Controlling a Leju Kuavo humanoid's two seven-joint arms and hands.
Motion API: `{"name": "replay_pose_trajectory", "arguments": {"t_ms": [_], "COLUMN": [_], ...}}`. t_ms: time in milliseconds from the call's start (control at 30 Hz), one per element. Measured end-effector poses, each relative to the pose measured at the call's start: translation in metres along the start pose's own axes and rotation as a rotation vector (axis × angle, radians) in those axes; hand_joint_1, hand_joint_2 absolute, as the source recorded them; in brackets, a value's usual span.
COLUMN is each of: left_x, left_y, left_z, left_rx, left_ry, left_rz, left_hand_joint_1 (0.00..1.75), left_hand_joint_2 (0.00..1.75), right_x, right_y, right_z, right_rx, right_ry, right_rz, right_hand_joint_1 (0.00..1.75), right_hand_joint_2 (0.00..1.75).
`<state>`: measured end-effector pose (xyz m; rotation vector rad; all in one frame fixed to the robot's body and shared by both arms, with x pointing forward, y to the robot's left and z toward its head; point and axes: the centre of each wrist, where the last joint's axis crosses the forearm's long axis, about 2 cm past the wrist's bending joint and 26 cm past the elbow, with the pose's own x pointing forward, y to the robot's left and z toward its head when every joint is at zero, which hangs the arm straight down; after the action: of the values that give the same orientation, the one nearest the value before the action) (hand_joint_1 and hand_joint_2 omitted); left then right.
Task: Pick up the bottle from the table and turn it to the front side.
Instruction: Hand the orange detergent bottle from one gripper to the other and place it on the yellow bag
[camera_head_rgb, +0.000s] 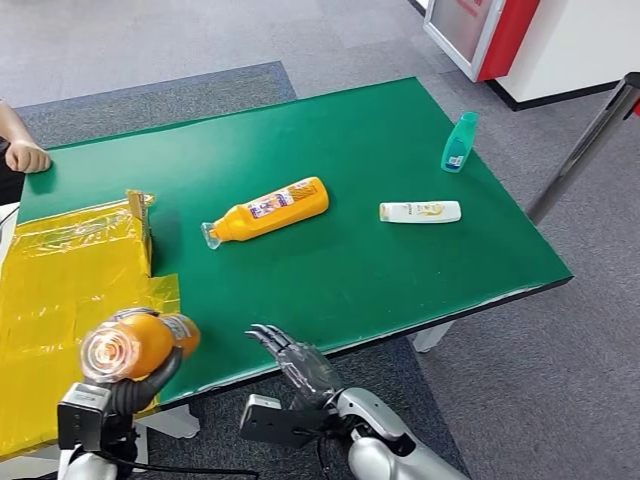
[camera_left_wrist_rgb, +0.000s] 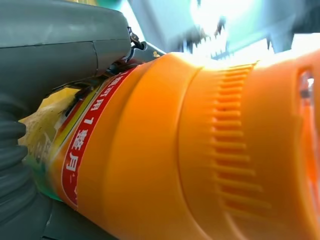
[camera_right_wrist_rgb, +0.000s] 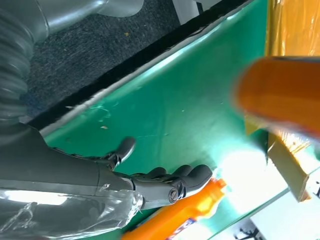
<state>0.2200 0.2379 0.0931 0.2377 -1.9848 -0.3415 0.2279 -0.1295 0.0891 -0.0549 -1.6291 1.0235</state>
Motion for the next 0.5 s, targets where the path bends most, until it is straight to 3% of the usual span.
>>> {"name": "replay_pose_trajectory", "arguments": {"t_ms": [233, 500], "left_x": [0.003, -0.017], "left_y": [0.045, 0.106], "left_z": [0.000, 0.002], "left_rx": [0.297, 0.266], "left_ry": [-0.004, 0.120], "left_rz": [-0.536, -1.004], "left_hand_joint_1": [1.75, 1.75], "left_hand_joint_2": [1.75, 1.75], "right_x": [-0.003, -0.009], "right_y": [-0.003, 0.002], "right_z": [0.029, 0.058], "right_rx": [-0.068, -0.070], "right_ry": [0.026, 0.068], "right_rz": [-0.028, -0.085], "right_hand_joint_1": [0.00, 0.00], "right_hand_joint_2": [1.75, 1.75]}}
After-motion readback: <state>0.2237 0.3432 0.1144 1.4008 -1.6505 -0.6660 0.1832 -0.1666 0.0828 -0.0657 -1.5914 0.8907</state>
